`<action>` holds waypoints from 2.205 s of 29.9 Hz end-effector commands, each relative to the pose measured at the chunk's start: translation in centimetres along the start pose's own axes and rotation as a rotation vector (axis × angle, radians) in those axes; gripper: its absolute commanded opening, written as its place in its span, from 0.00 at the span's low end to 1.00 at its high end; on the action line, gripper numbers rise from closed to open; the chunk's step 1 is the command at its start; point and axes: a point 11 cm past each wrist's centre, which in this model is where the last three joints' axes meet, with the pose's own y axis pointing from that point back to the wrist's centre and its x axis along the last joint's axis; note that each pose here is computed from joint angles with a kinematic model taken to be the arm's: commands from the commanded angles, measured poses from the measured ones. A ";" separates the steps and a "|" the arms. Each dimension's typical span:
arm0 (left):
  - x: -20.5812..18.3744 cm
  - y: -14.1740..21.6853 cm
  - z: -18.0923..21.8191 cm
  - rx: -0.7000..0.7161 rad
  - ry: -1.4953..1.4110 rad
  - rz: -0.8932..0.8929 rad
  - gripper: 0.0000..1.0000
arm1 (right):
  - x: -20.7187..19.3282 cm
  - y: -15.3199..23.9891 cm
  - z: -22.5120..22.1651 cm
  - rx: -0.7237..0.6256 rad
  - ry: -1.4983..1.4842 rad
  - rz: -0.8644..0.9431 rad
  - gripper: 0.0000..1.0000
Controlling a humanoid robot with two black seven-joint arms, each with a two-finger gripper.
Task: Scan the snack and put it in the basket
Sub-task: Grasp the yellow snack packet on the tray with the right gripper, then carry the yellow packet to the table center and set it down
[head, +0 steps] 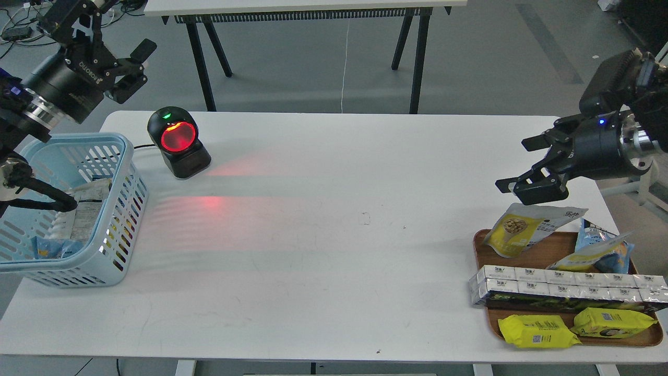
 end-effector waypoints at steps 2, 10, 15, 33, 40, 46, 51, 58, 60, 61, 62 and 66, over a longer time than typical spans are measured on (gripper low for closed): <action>0.1 0.1 -0.1 0.004 0.000 0.002 1.00 | -2.4 -0.9 -0.4 0.007 0.010 -0.075 0.98; 0.1 0.2 -0.3 0.009 0.002 0.005 1.00 | -6.6 -2.6 -0.9 0.026 -0.001 -0.192 0.97; 0.1 0.2 -0.3 0.009 0.002 0.005 1.00 | -7.0 -3.1 0.2 -0.002 0.007 -0.214 0.90; 0.1 0.4 -0.5 0.012 0.004 0.006 1.00 | -9.0 -4.4 0.2 0.004 -0.011 -0.267 0.22; 0.1 0.3 -0.5 0.011 0.004 0.005 1.00 | -9.1 -4.1 0.8 -0.013 -0.036 -0.256 0.00; 0.1 0.4 -0.5 0.012 0.004 0.006 1.00 | -7.3 -3.5 1.5 -0.037 -0.036 -0.198 0.00; 0.1 0.3 -0.4 0.009 0.005 0.007 1.00 | -4.8 -2.9 2.1 -0.056 -0.032 -0.121 0.00; 0.1 0.2 -0.4 0.007 0.006 0.006 1.00 | 4.1 -3.6 -0.3 0.027 0.055 0.077 0.00; -0.4 -0.1 -0.6 0.001 0.017 0.000 1.00 | 7.3 -4.1 -2.0 0.067 0.131 0.119 0.00; -0.5 -0.2 -0.7 0.001 0.020 -0.001 1.00 | 8.6 -4.7 -3.1 0.095 0.162 0.134 0.00; -0.4 -0.1 -0.8 0.003 0.019 0.003 1.00 | 9.6 -5.2 -4.1 0.120 0.186 0.144 0.00; 0.5 0.0 -0.7 0.006 0.012 0.027 1.00 | 13.5 -7.6 -8.5 0.218 0.300 0.175 0.00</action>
